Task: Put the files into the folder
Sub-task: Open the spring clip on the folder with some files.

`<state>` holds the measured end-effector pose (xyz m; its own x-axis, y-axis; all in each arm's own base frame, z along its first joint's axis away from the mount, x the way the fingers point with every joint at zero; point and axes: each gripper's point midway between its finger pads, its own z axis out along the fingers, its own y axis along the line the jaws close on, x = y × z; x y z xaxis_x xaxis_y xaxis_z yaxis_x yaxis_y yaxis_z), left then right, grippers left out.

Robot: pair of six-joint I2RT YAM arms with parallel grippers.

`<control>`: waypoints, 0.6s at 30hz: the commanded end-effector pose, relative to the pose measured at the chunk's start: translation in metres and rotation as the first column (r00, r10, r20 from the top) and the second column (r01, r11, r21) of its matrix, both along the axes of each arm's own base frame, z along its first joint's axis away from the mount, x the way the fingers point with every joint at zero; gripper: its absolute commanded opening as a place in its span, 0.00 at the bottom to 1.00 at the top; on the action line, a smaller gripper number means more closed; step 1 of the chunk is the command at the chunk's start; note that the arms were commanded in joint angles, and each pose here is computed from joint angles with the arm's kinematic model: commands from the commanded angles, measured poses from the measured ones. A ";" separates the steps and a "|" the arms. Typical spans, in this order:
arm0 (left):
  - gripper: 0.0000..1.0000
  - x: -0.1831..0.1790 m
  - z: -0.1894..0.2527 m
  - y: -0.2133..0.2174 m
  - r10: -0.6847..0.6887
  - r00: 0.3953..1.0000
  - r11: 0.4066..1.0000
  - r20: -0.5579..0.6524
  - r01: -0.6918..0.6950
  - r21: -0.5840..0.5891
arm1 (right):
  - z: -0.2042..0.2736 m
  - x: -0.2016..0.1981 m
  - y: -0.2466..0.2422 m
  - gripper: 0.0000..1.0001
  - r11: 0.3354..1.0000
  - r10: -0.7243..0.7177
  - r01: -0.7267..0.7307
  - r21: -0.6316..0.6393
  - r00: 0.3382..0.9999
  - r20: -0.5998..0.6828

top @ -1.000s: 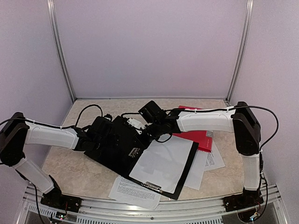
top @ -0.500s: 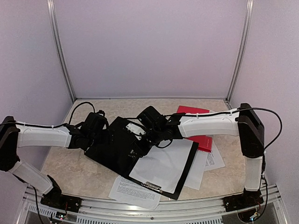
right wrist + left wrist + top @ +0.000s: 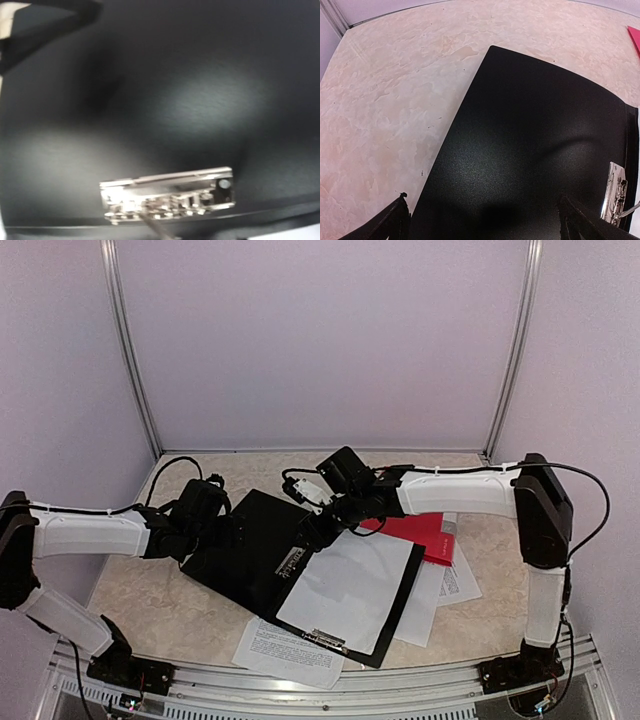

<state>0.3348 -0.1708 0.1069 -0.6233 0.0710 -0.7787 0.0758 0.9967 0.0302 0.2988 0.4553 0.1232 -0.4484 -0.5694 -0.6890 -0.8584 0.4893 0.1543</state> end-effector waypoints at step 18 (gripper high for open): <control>0.99 0.002 0.000 0.000 -0.013 1.000 1.000 -0.005 0.013 0.009 | -0.049 -0.022 0.009 0.48 0.995 0.102 -0.102 0.005 0.985 -0.141</control>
<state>0.3354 -0.1701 0.1067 -0.6238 0.0764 -0.7779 0.0794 0.9963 0.0342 0.2867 0.4607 0.0781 -0.4793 -0.6126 -0.6285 -0.8701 0.4254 0.2489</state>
